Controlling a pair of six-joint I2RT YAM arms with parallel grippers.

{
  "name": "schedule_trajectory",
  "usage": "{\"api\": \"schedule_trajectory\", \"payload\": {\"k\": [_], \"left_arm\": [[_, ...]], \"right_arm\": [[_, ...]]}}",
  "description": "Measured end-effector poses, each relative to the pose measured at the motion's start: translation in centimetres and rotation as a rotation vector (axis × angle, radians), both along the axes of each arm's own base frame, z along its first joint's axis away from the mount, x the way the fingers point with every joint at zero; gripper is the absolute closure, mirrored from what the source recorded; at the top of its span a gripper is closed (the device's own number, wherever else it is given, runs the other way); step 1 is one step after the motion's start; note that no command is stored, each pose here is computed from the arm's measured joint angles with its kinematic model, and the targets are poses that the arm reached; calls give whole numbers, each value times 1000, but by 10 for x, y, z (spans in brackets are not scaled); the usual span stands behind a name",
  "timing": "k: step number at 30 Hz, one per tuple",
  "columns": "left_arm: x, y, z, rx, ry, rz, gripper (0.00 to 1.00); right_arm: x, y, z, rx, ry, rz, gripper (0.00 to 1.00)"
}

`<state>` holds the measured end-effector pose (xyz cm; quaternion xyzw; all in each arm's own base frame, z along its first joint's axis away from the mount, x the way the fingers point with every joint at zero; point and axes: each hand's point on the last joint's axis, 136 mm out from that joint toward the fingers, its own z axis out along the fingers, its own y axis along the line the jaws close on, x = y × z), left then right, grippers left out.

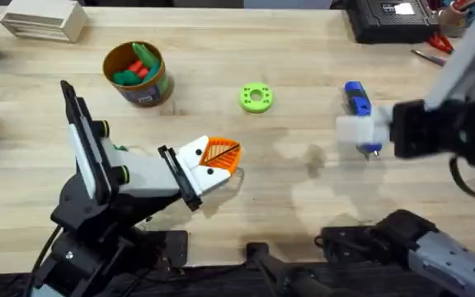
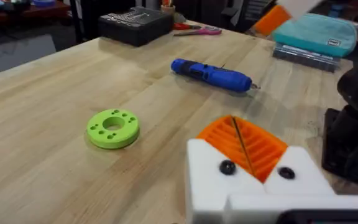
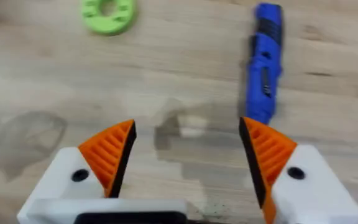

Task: Pick up the gripper from the table and insert it into the empty holder that is missing its gripper. Then pick up a screw, insert it into the mounting hole, and use the screwdriver to tighten it. Finally, clean up the table by picking up the vegetable and placing it into the bucket.

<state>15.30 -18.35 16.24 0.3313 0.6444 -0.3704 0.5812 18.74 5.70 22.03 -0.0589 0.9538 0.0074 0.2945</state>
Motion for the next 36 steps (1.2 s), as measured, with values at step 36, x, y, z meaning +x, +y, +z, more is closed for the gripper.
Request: {"api": "schedule_trajectory", "payload": {"k": [36], "left_arm": [[0,0,0,0,0,3,991]], "right_arm": [[159,-102,-187,-82,357,34,320]]}}
